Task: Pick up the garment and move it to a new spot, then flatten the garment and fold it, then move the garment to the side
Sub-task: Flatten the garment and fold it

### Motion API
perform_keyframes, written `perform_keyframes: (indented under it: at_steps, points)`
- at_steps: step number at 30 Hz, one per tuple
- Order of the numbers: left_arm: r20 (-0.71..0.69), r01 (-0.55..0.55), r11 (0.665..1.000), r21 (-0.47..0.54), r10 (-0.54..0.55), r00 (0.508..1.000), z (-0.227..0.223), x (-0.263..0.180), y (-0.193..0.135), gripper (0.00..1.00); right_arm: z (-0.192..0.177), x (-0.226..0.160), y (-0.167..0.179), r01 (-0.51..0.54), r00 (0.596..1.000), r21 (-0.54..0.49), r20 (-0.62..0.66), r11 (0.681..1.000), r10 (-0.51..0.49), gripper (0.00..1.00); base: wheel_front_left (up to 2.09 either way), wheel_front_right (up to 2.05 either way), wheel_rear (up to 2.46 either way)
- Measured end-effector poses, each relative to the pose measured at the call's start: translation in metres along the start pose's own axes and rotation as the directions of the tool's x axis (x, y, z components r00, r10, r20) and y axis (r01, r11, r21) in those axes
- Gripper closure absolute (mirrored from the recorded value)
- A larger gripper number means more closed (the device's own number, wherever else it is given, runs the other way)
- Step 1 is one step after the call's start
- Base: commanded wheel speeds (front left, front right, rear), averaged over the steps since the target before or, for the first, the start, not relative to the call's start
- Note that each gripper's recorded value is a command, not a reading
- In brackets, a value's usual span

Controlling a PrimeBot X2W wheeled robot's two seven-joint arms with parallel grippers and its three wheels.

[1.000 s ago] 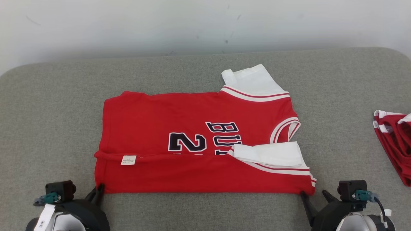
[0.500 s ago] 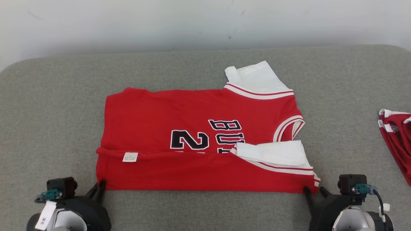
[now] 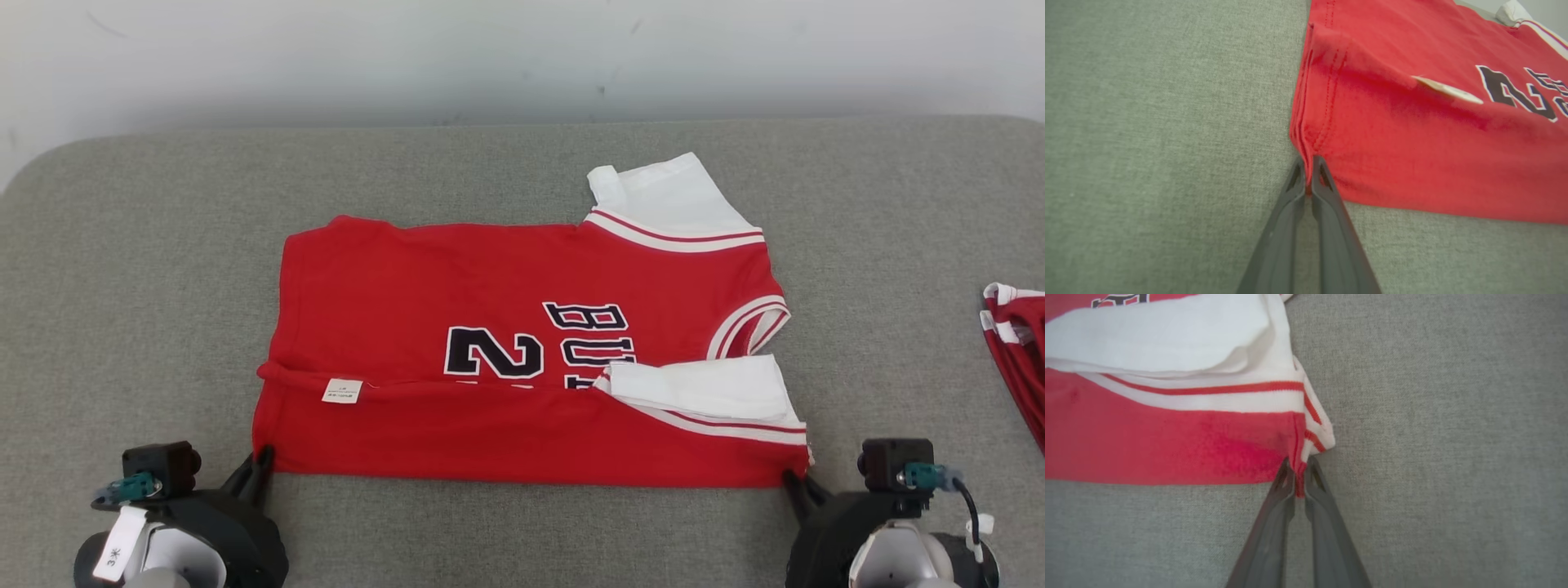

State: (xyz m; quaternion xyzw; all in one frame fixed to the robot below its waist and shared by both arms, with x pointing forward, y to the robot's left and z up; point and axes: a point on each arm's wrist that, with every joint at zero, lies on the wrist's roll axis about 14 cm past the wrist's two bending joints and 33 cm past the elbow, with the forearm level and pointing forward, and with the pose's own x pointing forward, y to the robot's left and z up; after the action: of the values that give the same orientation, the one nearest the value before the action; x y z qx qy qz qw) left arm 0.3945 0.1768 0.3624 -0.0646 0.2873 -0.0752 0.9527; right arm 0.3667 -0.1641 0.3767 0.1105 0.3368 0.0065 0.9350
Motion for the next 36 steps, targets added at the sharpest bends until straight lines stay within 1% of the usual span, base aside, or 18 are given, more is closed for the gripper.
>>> perform_keyframes:
  at_steps: [3,5,11,15,19,23,25,28,36]
  points:
    - [0.032,0.001,1.0,0.002,-0.001,1.0,0.006,-0.003,0.0,1.0,-0.006,-0.007,0.005,-0.036,0.999,-0.012,-0.011,0.999,0.036,1.0,0.0,0.0,0.0]
    - [0.053,0.0,1.0,-0.008,0.0,0.999,0.005,-0.01,0.002,1.0,-0.012,-0.015,0.009,-0.066,0.997,-0.039,-0.028,0.997,0.065,1.0,0.0,0.0,0.0]
    - [0.055,0.03,0.999,-0.035,-0.028,0.998,-0.009,-0.023,-0.005,1.0,-0.003,-0.031,0.002,-0.071,0.997,-0.081,-0.005,0.994,0.071,1.0,0.0,0.0,0.0]
    - [0.051,0.076,0.997,-0.034,-0.074,0.996,-0.015,-0.033,-0.02,1.0,-0.009,-0.045,0.002,-0.08,0.997,-0.071,-0.016,0.994,0.079,1.0,0.0,0.0,0.0]
    - [0.051,0.098,0.994,-0.052,-0.095,0.994,-0.018,-0.044,-0.022,1.0,-0.022,-0.061,0.003,-0.1,0.994,-0.053,-0.051,0.994,0.098,1.0,0.0,0.0,0.0]
    - [0.028,0.101,0.993,-0.063,-0.1,0.995,-0.028,-0.055,-0.019,1.0,-0.014,-0.072,-0.005,-0.084,0.996,-0.068,-0.034,0.994,0.082,1.0,0.0,0.0,0.0]
    - [0.019,0.105,0.99,-0.089,-0.104,0.994,-0.032,-0.06,-0.019,1.0,-0.01,-0.077,-0.011,-0.067,0.998,-0.068,-0.025,0.995,0.065,1.0,0.0,0.0,0.0]
    - [0.003,0.118,0.989,-0.085,-0.118,0.993,-0.034,-0.065,-0.021,1.0,-0.013,-0.084,-0.018,-0.045,0.998,-0.053,-0.04,0.998,0.043,1.0,0.0,0.0,0.0]
    - [-0.05,0.142,0.986,-0.091,-0.147,0.988,-0.044,-0.076,-0.025,1.0,-0.025,-0.096,-0.019,-0.041,0.995,-0.026,-0.097,0.999,0.038,1.0,0.0,0.0,0.0]
